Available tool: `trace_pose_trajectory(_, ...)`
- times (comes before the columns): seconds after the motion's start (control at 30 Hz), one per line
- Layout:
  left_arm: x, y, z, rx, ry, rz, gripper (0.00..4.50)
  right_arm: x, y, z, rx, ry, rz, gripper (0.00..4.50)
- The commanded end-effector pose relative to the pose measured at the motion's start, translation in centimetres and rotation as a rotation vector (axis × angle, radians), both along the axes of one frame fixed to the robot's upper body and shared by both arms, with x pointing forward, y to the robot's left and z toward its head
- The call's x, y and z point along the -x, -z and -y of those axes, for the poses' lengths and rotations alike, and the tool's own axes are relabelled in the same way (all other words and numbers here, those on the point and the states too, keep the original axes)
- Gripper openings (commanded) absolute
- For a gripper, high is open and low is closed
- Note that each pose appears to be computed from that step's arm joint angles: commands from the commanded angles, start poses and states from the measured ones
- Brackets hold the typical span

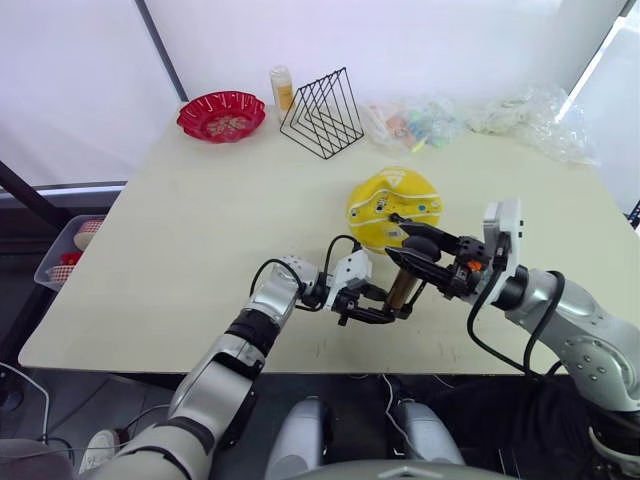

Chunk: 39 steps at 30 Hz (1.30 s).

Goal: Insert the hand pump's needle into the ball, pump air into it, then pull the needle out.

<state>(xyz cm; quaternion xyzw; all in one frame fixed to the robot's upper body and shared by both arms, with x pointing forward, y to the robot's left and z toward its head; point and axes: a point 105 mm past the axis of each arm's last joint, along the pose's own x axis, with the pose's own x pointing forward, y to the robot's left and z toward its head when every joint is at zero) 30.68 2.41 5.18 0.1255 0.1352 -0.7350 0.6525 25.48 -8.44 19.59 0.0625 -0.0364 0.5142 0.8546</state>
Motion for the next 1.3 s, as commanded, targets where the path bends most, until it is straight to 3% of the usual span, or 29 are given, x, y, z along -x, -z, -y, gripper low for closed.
trace_pose_trajectory(0.03,-0.4,-1.4,0.6,0.044,0.009,0.045,2.20,0.5,-1.2,0.0,-0.017,-0.012,0.056,2.06)
trace_pose_trajectory(0.43,-0.1,-1.4,0.6,0.059,0.021,0.039,2.20,0.3,-1.4,0.0,-0.017,-0.009,0.057,2.06)
trace_pose_trajectory(0.57,0.0,-1.2,0.7,0.068,0.019,0.033,1.06,0.4,-1.4,0.1,-0.013,-0.005,0.054,2.06)
trace_pose_trajectory(1.3,0.8,3.5,4.8,-0.018,-0.038,0.118,1.03,1.4,1.2,6.3,0.144,0.053,0.155,2.06)
